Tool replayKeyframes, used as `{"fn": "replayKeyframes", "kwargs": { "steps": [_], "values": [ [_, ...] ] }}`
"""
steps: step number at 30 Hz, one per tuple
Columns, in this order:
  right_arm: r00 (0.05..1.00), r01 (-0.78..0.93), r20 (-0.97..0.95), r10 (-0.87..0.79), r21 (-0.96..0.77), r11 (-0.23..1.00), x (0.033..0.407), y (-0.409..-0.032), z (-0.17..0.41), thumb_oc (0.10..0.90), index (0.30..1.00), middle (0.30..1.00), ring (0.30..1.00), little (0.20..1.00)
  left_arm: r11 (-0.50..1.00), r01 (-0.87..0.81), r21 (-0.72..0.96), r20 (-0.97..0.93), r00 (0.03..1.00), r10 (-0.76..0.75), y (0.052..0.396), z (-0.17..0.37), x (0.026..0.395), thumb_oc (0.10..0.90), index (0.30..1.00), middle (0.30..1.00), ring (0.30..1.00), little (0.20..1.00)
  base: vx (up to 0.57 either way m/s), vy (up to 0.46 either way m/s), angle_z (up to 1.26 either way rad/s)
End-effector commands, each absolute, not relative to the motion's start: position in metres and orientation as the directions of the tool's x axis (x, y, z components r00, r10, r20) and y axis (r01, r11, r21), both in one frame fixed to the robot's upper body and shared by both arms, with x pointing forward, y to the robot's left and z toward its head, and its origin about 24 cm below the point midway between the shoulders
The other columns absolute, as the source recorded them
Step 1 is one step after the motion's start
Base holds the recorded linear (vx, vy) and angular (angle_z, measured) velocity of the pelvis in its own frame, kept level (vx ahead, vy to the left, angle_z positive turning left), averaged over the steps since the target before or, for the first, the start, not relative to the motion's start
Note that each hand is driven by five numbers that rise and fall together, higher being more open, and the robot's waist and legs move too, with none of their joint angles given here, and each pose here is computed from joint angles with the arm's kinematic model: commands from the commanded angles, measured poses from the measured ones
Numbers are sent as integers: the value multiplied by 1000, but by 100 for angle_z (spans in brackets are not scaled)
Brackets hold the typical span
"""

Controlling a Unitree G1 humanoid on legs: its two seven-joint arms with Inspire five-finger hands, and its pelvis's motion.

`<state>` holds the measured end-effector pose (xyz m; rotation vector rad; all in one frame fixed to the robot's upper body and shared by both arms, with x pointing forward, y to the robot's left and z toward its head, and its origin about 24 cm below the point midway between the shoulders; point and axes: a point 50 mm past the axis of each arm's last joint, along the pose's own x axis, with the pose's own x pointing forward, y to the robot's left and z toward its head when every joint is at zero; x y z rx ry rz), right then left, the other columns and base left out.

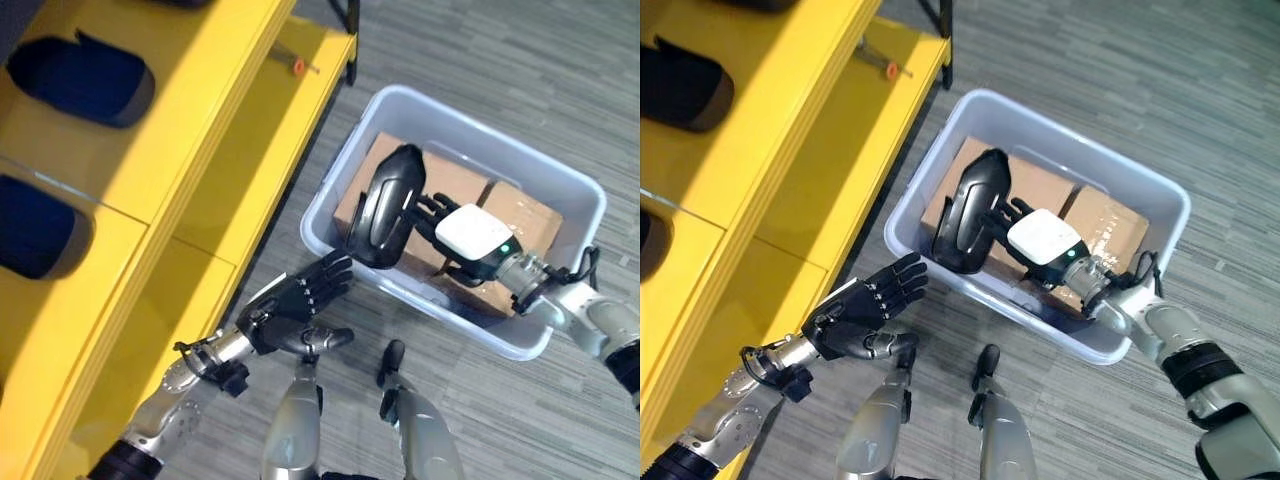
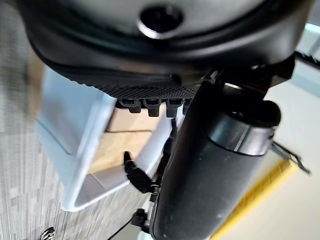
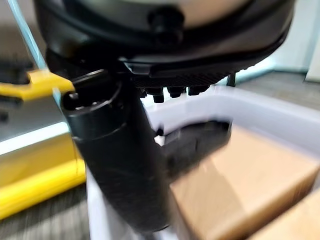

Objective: Move parts from the plastic box to the shelf.

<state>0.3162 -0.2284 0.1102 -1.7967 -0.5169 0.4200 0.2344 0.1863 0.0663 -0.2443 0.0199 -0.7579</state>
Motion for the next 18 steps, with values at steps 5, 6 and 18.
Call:
{"fn": "replayKeyframes", "kwargs": {
  "steps": [5, 6, 18],
  "values": [
    [786, 426, 240, 569, -878, -218, 332, -230, 152, 900, 1000, 1000, 1000, 1000, 639, 761, -108, 196, 647, -737, 184, 100, 231, 900, 1000, 1000, 1000, 1000, -76, -134, 13],
    [796, 450, 267, 542, -861, -237, 336, -234, 158, 900, 1000, 1000, 1000, 1000, 635, 767, -96, 189, 640, -745, 183, 100, 231, 900, 1000, 1000, 1000, 1000, -65, -114, 11],
    [796, 604, 504, 336, -621, -499, 348, -281, 192, 900, 1000, 1000, 1000, 1000, 588, 806, -74, 185, 590, -786, 179, 102, 227, 900, 1000, 1000, 1000, 1000, -52, -78, 7]
  ]
}}
